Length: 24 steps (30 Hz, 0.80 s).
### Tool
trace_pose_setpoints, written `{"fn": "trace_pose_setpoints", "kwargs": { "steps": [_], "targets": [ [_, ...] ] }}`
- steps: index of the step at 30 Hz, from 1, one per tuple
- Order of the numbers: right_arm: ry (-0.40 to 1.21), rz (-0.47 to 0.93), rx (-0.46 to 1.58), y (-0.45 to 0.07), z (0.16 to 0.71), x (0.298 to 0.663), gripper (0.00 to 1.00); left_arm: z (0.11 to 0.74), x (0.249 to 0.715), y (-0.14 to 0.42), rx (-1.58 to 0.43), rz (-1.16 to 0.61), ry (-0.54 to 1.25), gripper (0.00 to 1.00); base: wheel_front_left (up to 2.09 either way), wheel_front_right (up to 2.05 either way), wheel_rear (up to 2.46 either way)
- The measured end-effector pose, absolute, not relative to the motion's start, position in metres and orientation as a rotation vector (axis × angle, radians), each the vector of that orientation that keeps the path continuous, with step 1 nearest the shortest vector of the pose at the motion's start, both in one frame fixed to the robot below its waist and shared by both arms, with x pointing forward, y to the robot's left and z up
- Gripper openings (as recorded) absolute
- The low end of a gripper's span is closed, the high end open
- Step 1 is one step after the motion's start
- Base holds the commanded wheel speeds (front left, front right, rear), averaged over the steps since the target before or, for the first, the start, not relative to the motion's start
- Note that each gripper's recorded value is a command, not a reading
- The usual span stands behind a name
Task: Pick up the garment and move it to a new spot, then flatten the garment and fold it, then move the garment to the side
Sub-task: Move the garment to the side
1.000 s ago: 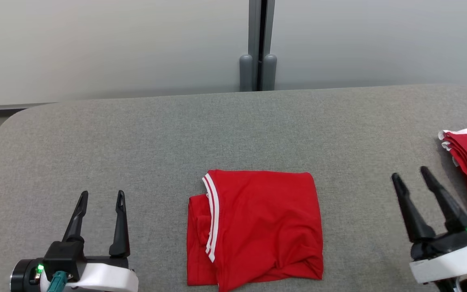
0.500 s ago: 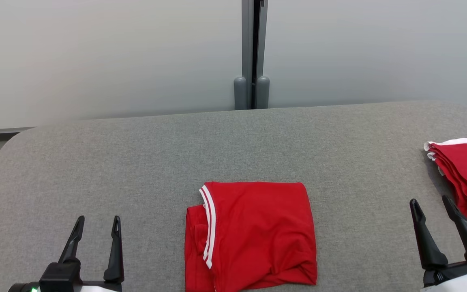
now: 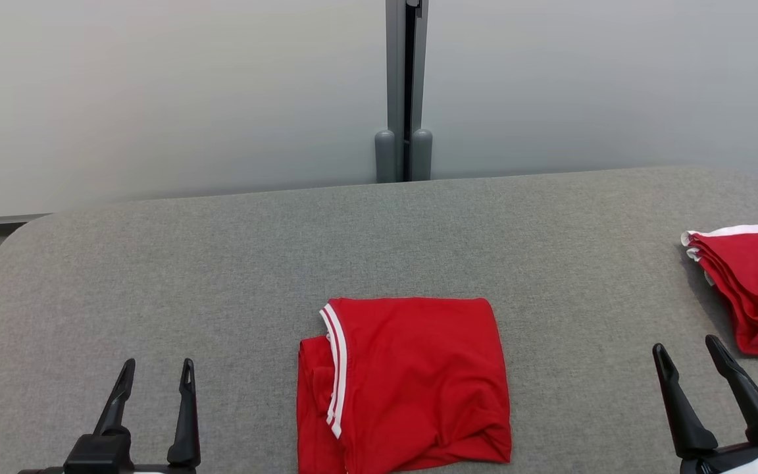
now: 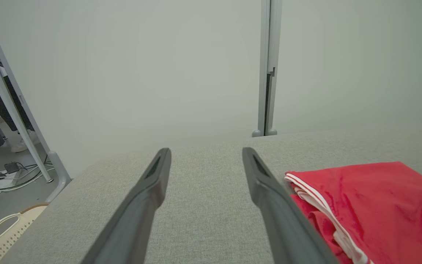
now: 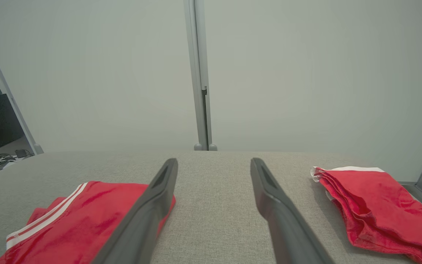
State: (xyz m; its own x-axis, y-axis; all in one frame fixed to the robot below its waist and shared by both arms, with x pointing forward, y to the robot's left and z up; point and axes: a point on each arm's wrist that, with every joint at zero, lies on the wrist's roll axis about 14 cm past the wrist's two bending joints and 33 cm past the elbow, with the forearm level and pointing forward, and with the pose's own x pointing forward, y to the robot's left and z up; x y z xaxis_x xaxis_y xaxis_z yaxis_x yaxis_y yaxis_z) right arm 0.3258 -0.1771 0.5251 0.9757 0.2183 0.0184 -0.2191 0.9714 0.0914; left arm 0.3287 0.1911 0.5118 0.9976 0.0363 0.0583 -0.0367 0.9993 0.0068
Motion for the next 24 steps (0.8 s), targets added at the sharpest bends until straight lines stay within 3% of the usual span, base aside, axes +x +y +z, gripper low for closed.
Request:
{"fn": "trace_pose_setpoints", "kwargs": {
  "steps": [14, 24],
  "targets": [
    [0.013, 0.216, 0.098, -0.178, 0.519, 0.331, 1.00, 0.512, 0.330, 0.194, -0.001, 0.057, -0.053, 1.00, 0.00, 0.00, 0.00],
    [0.203, 0.334, 0.149, -0.133, 0.465, 0.356, 1.00, 0.520, 0.349, 0.192, -0.020, 0.074, -0.083, 1.00, 0.00, 0.00, 0.00]
  ]
}}
